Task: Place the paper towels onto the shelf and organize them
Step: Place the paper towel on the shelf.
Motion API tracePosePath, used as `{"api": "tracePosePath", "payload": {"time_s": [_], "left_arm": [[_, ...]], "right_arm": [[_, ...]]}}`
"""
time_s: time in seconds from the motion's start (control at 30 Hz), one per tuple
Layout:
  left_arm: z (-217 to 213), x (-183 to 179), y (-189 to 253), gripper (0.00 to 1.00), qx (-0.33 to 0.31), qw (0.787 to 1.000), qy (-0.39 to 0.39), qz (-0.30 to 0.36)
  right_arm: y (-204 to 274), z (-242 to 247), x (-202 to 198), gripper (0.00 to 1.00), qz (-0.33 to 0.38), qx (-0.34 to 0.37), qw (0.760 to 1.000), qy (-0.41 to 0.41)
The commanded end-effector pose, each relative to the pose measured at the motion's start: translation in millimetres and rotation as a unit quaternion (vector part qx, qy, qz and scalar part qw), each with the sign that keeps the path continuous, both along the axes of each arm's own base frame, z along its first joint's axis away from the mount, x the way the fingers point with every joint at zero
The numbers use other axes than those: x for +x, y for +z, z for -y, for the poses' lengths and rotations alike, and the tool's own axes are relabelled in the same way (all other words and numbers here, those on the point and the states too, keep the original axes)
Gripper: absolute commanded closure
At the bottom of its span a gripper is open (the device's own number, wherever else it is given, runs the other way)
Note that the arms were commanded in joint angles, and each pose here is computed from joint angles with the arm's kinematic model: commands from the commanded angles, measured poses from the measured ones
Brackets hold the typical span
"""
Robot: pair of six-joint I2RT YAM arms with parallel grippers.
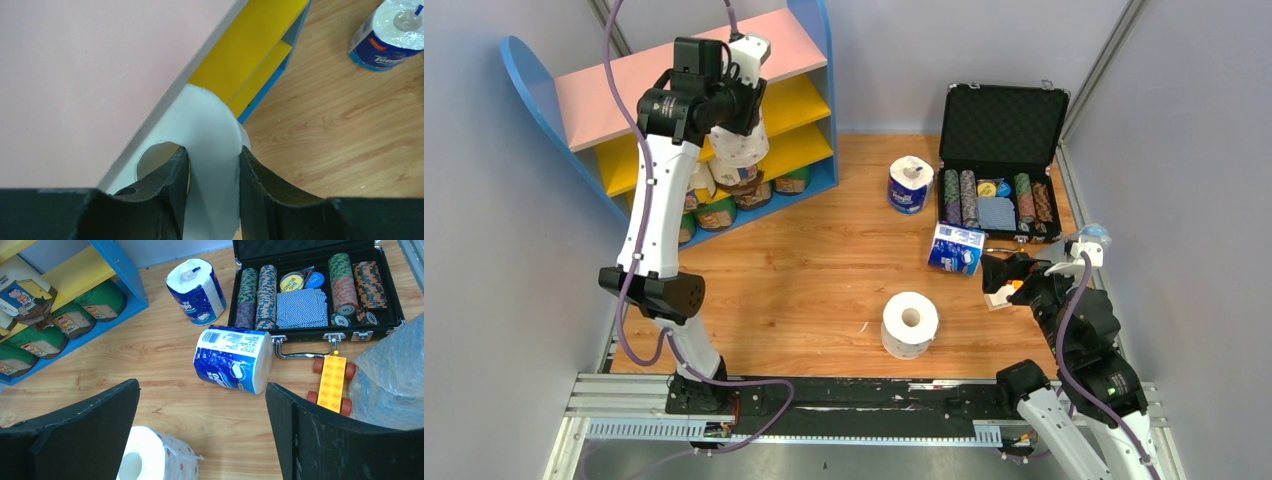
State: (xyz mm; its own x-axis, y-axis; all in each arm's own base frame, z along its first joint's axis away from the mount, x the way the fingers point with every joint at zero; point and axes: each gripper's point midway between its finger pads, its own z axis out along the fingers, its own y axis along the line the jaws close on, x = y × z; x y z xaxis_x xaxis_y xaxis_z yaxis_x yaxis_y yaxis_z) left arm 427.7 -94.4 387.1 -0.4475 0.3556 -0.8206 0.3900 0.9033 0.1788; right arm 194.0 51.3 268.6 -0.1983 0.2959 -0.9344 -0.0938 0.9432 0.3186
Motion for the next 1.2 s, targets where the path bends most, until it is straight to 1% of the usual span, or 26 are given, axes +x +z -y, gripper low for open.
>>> {"api": "tracePosePath", "payload": {"time_s": [0.0,0.13,0.2,0.23,0.27,0.3,0.33,0.37,0.43,0.47,0.57,0.6,0.87,1.0,1.1,1.17], "left_arm": [[-12.4,12.1,52.3,0.98,0.032,0.992,-0.002,0.118],[-14.6,23.3,38.2,0.94,0.056,0.992,-0.006,0.116],[-14.6,26.3,36.7,0.89,0.061,0.991,-0.007,0.120],[-17.0,27.2,41.4,0.83,0.063,0.989,-0.001,0.130],[-19.6,28.3,38.5,0.78,0.068,0.989,0.005,0.130],[-20.3,27.1,48.9,0.70,0.067,0.987,0.006,0.149],[-20.9,27.6,43.8,0.66,0.069,0.987,0.007,0.147],[-21.5,25.9,48.5,0.61,0.070,0.984,0.006,0.163],[-22.7,22.4,59.0,0.57,0.069,0.979,0.006,0.194],[-24.4,15.6,69.0,0.56,0.070,0.975,0.006,0.212],[-25.2,12.4,75.9,0.54,0.072,0.968,0.005,0.240],[-26.4,8.7,80.6,0.52,0.073,0.966,0.005,0.248],[-33.6,6.3,86.4,0.38,0.085,0.959,0.020,0.270],[-34.9,7.6,78.2,0.36,0.088,0.957,0.022,0.275],[-37.8,7.3,75.1,0.30,0.094,0.955,0.028,0.281],[-38.8,9.3,69.3,0.22,0.100,0.955,0.029,0.279]], "right_arm": [[3.6,1.4,4.2,0.00,0.009,0.004,1.000,-0.009],[3.6,1.5,4.2,0.00,0.009,0.004,1.000,-0.009],[2.9,1.3,4.3,0.00,0.008,0.004,1.000,-0.008],[2.8,1.0,4.4,0.00,0.008,0.004,1.000,-0.008],[2.7,1.1,4.5,0.00,0.008,0.004,1.000,-0.008],[2.6,1.2,4.5,0.00,0.008,0.004,1.000,-0.008],[2.5,1.2,4.8,0.00,0.007,0.003,1.000,-0.009],[2.4,0.9,4.7,0.00,0.007,0.003,1.000,-0.008],[2.4,0.6,4.8,0.00,0.006,0.003,1.000,-0.007],[2.9,0.5,4.8,0.00,0.007,0.003,1.000,-0.007],[2.7,0.4,5.0,0.00,0.007,0.004,1.000,-0.007],[2.5,0.4,5.0,0.00,0.006,0.004,1.000,-0.007],[3.5,0.2,4.3,0.00,0.008,0.005,1.000,-0.006],[3.4,0.4,3.7,0.00,0.009,0.005,1.000,-0.006],[3.9,0.8,3.5,0.00,0.011,0.006,1.000,-0.007],[4.1,0.8,3.2,0.00,0.011,0.006,1.000,-0.006]]}}
